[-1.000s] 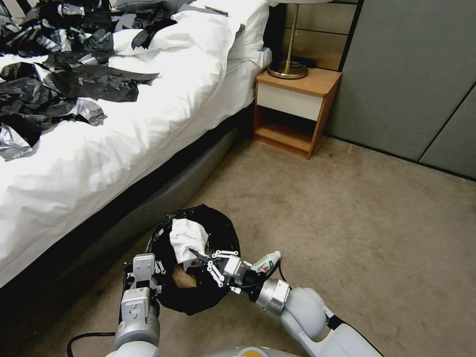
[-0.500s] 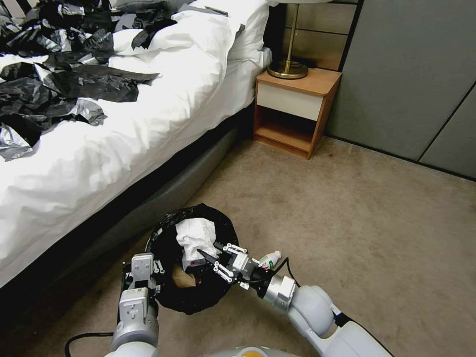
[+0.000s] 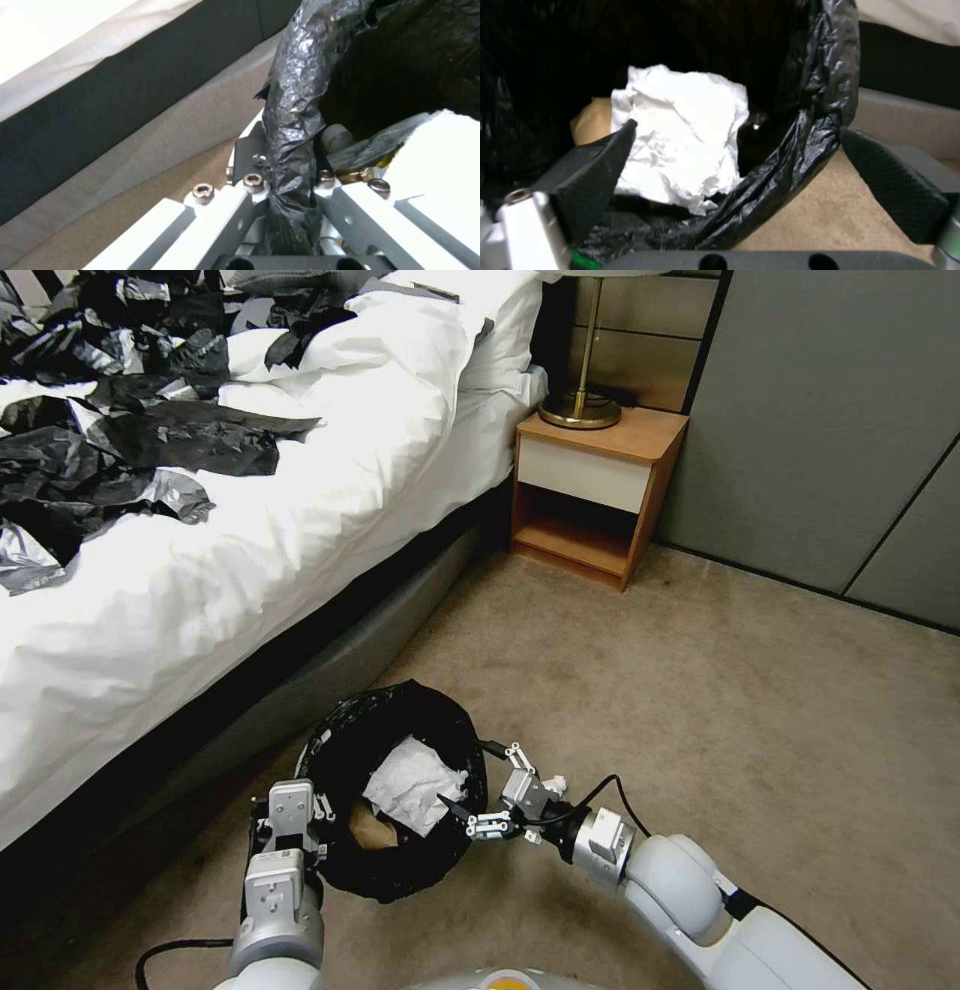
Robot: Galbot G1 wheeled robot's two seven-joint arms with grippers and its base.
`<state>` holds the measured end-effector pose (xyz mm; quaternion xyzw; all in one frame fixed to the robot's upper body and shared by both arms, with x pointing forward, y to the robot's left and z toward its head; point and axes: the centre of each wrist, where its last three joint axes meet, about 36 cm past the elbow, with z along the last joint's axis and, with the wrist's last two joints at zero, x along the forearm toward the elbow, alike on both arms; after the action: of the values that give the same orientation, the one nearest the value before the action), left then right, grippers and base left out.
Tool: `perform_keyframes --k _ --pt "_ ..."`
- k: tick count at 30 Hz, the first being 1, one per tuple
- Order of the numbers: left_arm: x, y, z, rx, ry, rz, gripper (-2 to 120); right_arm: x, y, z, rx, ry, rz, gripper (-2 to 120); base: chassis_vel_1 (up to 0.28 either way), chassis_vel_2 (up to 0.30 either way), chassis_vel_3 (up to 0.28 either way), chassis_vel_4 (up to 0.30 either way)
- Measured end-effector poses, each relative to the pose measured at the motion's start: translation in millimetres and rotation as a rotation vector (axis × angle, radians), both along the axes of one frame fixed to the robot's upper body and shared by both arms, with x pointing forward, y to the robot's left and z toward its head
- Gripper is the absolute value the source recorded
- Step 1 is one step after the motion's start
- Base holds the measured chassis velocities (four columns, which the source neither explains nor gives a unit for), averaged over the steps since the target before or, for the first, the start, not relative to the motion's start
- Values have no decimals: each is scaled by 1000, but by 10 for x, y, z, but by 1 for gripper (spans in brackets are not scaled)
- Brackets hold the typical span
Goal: Pick up the trash bin, then pick up the garbage from the floor and place it into the trash bin.
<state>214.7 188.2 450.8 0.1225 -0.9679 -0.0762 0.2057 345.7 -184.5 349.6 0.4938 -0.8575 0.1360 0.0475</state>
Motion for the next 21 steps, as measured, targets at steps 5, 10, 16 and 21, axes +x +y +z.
perform_keyframes --k 5,10,16,21 --pt "3 -15 -7 -2 1 -3 0 45 -21 85 -21 -23 9 100 0 0 0 0" --pt "11 -17 -32 -1 5 -6 0 95 8 304 32 -182 3 100 0 0 0 0" --pt "25 26 -49 5 7 -2 0 16 38 781 141 -389 -72 100 0 0 0 0" --pt "45 98 -44 2 3 7 0 -132 -182 1078 213 -512 -245 100 0 0 0 0"
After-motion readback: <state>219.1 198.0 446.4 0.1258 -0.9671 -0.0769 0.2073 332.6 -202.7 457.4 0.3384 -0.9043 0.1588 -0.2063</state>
